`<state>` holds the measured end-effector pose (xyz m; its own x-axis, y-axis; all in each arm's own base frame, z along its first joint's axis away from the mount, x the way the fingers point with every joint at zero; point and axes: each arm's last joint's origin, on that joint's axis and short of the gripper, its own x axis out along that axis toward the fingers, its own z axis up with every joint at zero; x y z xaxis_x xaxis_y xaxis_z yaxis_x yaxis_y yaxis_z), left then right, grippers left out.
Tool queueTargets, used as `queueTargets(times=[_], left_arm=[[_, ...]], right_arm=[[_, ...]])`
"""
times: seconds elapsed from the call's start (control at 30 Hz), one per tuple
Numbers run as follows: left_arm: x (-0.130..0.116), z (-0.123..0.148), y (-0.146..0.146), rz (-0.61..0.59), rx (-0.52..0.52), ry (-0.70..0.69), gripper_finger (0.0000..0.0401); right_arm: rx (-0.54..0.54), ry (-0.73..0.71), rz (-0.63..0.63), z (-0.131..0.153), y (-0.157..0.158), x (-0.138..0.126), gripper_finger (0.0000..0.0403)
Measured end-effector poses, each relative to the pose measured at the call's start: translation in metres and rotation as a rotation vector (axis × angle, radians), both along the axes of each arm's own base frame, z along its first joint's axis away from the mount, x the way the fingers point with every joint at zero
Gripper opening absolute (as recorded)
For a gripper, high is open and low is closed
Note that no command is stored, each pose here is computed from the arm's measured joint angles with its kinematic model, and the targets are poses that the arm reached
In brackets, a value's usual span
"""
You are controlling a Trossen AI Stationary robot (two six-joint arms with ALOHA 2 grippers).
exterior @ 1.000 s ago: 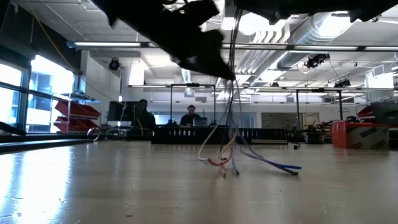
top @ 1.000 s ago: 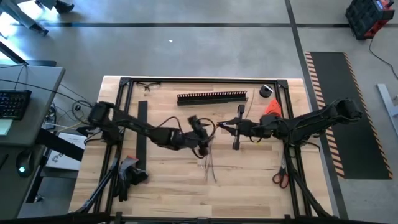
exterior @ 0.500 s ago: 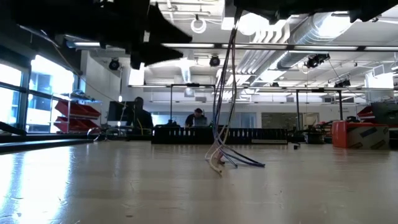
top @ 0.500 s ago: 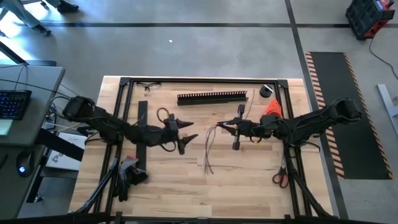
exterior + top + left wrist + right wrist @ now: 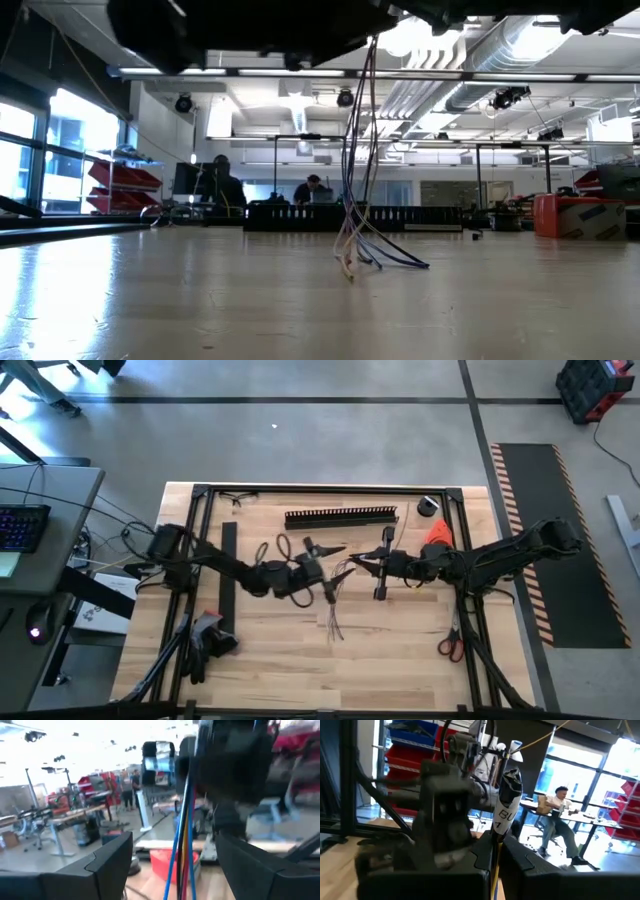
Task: Ziptie cables
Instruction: Wrap the cable wires with a black zip tie
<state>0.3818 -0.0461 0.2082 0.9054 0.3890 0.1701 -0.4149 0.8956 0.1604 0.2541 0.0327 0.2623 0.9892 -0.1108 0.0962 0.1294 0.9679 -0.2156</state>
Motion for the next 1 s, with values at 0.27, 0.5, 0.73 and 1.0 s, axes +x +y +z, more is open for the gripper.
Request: queueTargets(times=[0.27,0.5,0.73,1.0], left_arm=[[0.028,-0.028,0.004,0.181,-0.034,0.297,0.0244],[0.023,-0.044,0.008,0.235,-0.103,0.408,0.0156],[0.020,-0.053,0.009,0.246,-0.100,0.496,0.0073],[0.006,-0.059,-0.009,0.288,-0.085,0.628,0.0005]], right_arm=[[-0.001,-0.010,0.014,0.001,0.000,0.000,0.0000],[0.013,-0.084,0.058,0.012,0.010,-0.007,0.0000],[-0.003,-0.170,0.097,0.034,0.023,-0.029,0.0000],[-0.003,-0.152,-0.006,0.046,0.031,-0.053,0.0000]])
